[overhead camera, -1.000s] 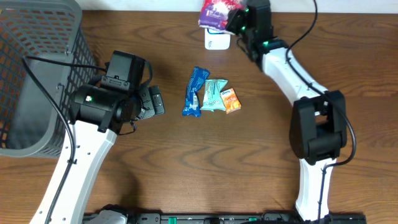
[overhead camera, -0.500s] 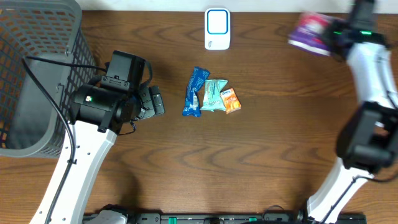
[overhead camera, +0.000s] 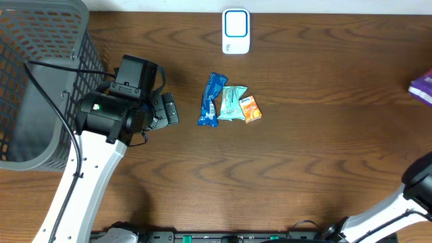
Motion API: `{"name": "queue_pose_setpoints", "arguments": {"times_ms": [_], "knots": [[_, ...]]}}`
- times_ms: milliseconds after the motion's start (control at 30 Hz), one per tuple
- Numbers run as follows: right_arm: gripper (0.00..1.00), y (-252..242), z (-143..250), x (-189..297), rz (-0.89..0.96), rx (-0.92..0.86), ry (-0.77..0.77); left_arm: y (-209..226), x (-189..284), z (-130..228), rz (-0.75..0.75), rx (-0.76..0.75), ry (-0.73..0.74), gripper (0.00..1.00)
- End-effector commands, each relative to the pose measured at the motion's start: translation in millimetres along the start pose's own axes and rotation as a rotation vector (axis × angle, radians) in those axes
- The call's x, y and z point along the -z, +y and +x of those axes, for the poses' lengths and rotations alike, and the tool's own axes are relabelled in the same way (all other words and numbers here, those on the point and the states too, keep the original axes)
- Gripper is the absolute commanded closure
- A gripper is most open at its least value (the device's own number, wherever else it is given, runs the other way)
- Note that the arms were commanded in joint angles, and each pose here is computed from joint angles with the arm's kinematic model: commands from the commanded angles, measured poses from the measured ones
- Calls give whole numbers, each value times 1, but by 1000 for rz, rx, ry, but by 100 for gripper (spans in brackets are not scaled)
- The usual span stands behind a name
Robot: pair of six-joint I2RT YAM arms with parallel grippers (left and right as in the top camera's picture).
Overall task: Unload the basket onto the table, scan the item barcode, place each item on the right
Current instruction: 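Carry the liners right and drop them at the table's right edge, then reach the right gripper to the orange Kleenex pack and grasp it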
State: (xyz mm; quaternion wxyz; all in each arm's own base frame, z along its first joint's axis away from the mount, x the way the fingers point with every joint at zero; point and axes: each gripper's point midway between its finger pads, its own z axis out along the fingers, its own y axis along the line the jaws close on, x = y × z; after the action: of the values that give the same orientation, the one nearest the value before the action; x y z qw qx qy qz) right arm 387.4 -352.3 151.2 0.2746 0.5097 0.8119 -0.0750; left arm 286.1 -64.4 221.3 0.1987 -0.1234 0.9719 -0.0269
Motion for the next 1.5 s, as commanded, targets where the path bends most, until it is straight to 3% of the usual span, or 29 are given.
{"name": "queue_pose_setpoints", "arguments": {"times_ms": [0,200,533,667,800,867,1067,1200,1333,1467], "knots": [[99,-20,-10,-2,5,-72,-29,3,-2,-1,-18,12,2,2],[98,-30,-15,-26,-4,-259,-64,3,-2,-1,-17,12,2,2],[82,-22,-31,-61,-51,-262,-141,3,-2,-1,-17,12,2,2],[56,-14,-27,-63,-81,-213,-123,3,-2,-1,-17,12,2,2],[41,-1,-19,-60,-160,-165,-73,3,-2,-1,-17,12,2,2],[22,0,-14,-56,-164,-165,-50,3,-2,-1,-17,12,2,2],[21,8,-15,-23,-194,-99,-44,3,-2,0,-17,12,2,2],[17,58,-7,21,-432,70,-19,3,-2,-1,-17,12,2,2],[12,117,24,60,-678,235,44,3,-2,-1,-17,12,2,2],[9,157,74,70,-738,303,171,3,-2,-1,-18,12,2,2]]}}
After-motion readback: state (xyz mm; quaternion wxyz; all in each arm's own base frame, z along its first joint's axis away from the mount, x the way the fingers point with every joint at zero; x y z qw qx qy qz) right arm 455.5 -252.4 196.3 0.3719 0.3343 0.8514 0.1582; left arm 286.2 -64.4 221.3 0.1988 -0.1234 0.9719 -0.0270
